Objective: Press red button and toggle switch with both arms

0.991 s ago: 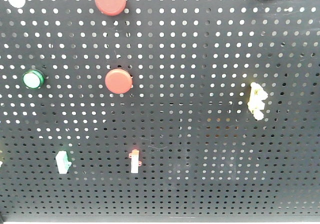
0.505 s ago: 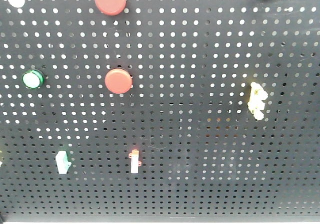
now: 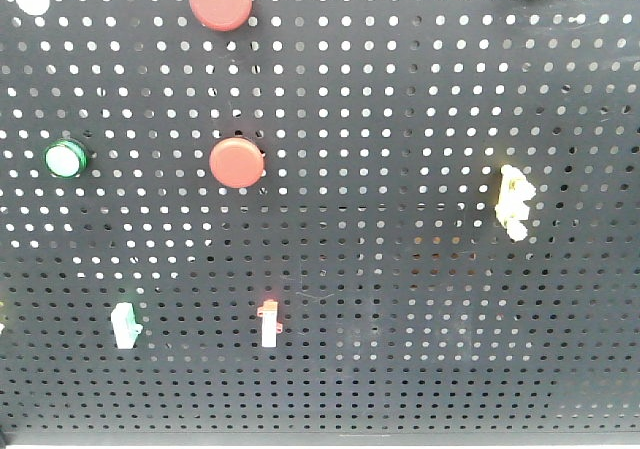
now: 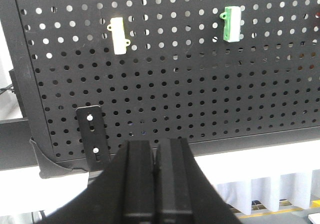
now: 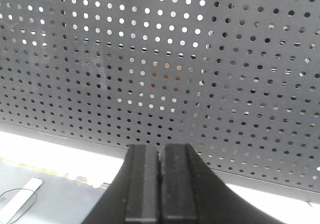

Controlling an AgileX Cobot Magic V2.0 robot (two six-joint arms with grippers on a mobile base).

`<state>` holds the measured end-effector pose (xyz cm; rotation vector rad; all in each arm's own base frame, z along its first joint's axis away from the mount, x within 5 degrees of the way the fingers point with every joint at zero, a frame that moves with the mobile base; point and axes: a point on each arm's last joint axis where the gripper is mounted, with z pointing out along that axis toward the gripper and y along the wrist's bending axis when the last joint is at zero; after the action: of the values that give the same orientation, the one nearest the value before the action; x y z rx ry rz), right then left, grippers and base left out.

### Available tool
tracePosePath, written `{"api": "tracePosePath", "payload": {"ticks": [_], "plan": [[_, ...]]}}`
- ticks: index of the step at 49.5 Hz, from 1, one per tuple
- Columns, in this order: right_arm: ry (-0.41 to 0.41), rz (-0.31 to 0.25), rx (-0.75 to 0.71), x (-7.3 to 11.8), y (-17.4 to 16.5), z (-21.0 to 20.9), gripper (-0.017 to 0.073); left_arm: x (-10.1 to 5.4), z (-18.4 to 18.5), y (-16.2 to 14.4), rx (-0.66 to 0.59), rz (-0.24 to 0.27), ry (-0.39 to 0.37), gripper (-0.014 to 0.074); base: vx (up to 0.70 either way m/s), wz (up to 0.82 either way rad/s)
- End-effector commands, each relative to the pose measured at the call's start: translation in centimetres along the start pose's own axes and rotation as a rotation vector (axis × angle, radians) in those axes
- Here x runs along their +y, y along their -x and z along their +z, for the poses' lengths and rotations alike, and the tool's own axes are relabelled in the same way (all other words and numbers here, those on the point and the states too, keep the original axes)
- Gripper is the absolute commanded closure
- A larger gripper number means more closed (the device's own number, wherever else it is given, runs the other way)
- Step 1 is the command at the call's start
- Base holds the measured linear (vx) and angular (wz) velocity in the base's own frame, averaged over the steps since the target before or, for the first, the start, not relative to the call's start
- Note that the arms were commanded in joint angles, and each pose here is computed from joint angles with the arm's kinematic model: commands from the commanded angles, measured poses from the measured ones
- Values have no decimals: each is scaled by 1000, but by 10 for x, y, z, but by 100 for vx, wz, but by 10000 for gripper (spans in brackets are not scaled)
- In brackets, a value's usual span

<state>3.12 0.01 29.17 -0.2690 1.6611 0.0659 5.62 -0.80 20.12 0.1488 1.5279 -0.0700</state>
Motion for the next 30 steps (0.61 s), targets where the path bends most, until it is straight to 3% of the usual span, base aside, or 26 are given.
{"api": "tracePosePath", "payload": {"ticks": [1, 21, 25, 30], "plan": [[-3, -8, -90, -1, 14, -2, 562, 0, 0, -3, -64, -5, 3, 591, 0, 0], [3, -6, -97, 0, 11, 0, 562, 0, 0, -3, -64, -5, 3, 591, 0, 0], [4, 21, -85, 5, -9, 10, 562, 0, 0, -3, -64, -5, 3, 591, 0, 0], [-68, 27, -80, 6, -39, 21, 562, 0, 0, -3, -64, -5, 3, 591, 0, 0]]}}
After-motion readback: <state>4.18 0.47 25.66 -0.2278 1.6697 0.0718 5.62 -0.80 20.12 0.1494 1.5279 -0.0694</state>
